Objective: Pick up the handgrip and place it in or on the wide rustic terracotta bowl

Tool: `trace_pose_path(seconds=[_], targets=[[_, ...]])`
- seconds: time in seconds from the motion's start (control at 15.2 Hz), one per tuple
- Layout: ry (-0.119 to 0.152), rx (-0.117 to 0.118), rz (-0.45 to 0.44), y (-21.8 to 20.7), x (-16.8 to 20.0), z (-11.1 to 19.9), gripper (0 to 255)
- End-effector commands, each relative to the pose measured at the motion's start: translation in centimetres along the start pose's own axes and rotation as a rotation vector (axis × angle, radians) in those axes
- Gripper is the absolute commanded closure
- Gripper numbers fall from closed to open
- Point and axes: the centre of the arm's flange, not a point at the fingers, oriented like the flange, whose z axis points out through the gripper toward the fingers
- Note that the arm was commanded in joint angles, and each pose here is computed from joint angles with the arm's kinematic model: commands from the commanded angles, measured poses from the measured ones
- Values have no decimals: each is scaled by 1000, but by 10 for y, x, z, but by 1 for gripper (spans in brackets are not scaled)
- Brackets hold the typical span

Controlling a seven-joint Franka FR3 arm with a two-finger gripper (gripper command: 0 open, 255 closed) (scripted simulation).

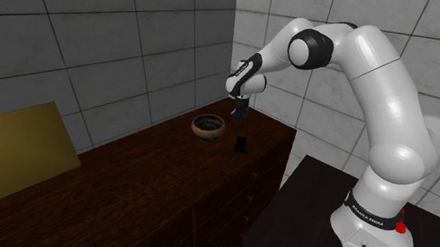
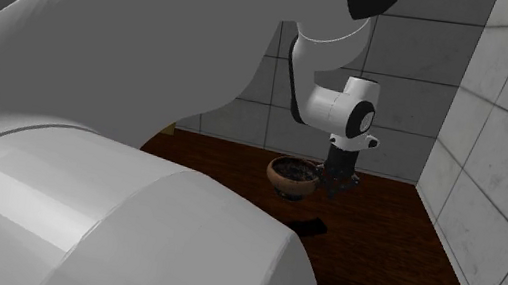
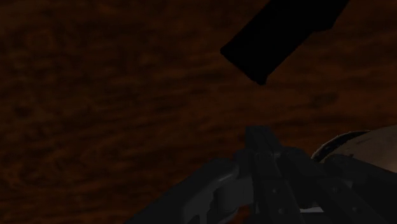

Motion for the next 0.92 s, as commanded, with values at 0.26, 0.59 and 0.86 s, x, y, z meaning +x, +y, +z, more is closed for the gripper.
trace_pose_path(seconds=[0.26,0.59,0.86], targets=[[43,-7,206,-14,-41,14,0],[115,-19,550,-55,-99,43,0],[125,-21,601,-62,-104,63,0]])
